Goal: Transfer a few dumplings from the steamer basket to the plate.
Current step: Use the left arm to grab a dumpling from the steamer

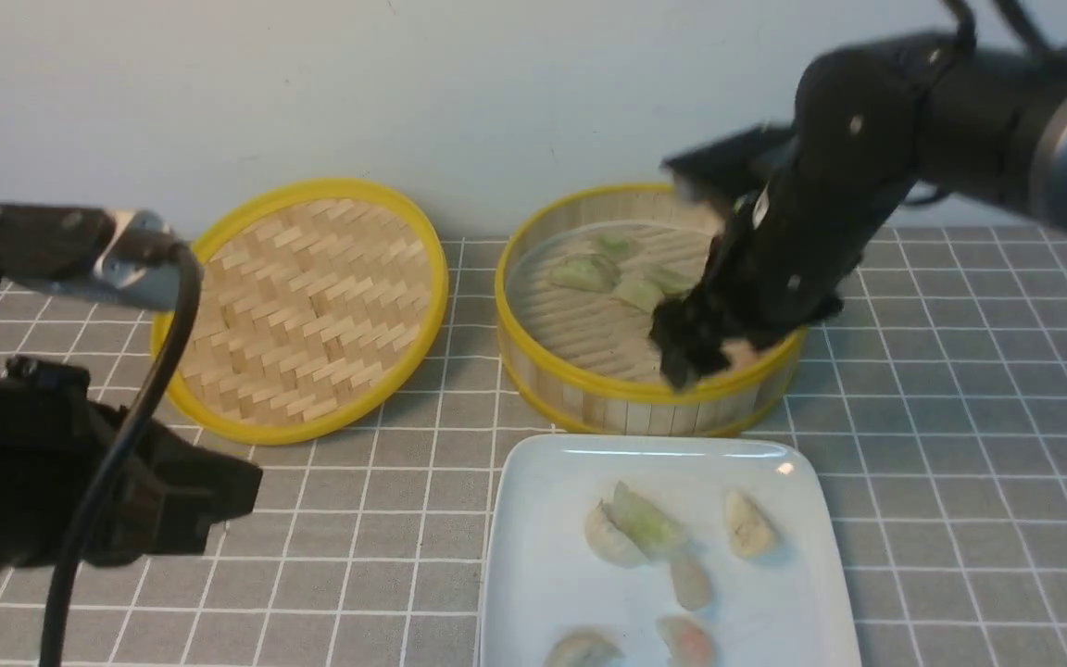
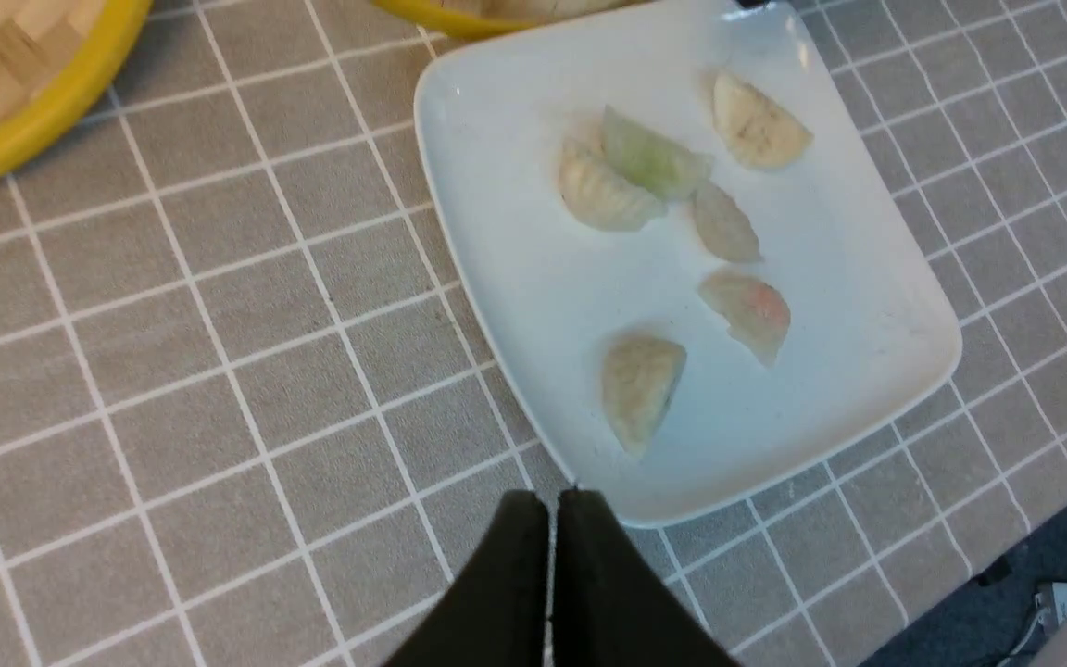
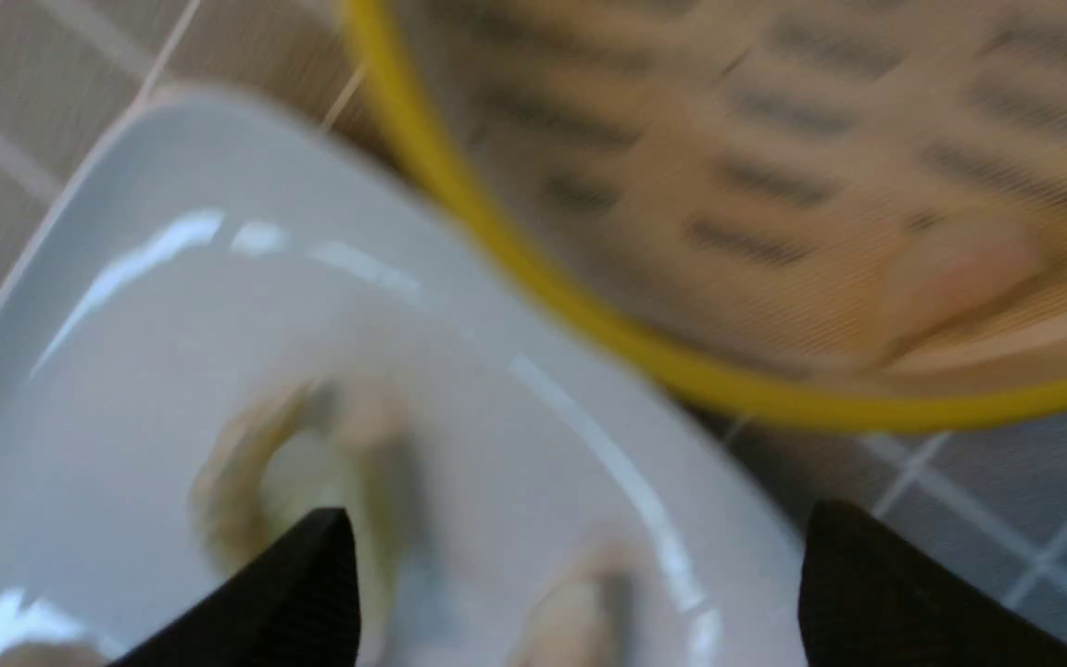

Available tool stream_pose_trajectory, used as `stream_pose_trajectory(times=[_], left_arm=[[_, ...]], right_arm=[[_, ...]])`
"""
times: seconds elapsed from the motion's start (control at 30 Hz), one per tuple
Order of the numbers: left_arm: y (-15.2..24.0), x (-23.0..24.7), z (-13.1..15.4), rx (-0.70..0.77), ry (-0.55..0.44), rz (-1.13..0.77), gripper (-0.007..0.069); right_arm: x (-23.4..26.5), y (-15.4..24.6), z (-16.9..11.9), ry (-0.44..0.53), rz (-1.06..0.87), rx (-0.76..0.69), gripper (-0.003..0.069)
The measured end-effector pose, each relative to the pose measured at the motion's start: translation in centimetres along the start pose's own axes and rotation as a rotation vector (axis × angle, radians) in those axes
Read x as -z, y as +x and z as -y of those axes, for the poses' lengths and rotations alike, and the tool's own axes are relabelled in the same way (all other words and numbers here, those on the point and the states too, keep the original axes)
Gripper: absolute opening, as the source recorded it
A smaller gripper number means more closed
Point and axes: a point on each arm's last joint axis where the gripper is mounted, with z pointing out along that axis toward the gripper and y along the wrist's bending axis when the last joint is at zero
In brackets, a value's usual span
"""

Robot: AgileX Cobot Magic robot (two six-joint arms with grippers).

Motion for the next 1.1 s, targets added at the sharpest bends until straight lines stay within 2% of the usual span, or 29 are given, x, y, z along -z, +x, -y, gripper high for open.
stream_pose_trajectory(times=[0.07,0.17,0.23,0.27,0.33,0.37,0.4,0.5,0.6,0.77,1.1], left_arm=[[-2.0,-0.7,-0.3,0.007,0.002,-0.014,-0.0005],[-4.3,-1.7,-0.8,0.004,0.006,-0.034,-0.0005],[-8.1,-3.7,-1.7,-0.021,0.017,-0.064,-0.0005],[-8.4,-3.9,-1.8,-0.023,0.018,-0.066,-0.0005],[-11.8,-6.0,-2.7,-0.060,0.029,-0.081,-0.0005],[-12.1,-6.2,-2.8,-0.060,0.029,-0.080,-0.0005],[-13.6,-7.5,-3.4,-0.076,0.035,-0.090,-0.0005],[-15.8,-10.2,-4.5,-0.096,0.051,-0.125,-0.0005],[-17.2,-13.2,-5.7,-0.129,0.071,-0.170,-0.0005],[-18.8,-17.5,-6.2,-0.202,0.073,-0.164,-0.0005],[-21.8,-25.9,-4.1,-0.326,0.118,-0.102,-0.0005]], right_arm=[[2.0,-1.3,2.1,0.039,0.053,-0.057,0.0548],[2.9,-1.4,3.2,0.042,0.042,-0.080,0.0512],[3.7,-1.1,4.1,0.016,0.021,-0.081,0.0417],[3.7,-1.1,4.2,0.013,0.021,-0.084,0.0396],[5.1,-0.6,4.4,-0.028,0.040,-0.103,0.0252],[5.4,-0.4,4.5,-0.034,0.045,-0.108,0.0225],[6.5,0.2,4.5,-0.051,0.059,-0.123,0.0131],[9.7,2.6,4.2,-0.062,0.097,-0.143,0.0020],[12.5,6.3,3.4,-0.062,0.113,-0.142,-0.0009],[16.3,12.1,1.8,-0.082,0.170,-0.143,-0.0014],[24.3,21.0,-0.5,-0.084,0.447,-0.172,-0.0015]])
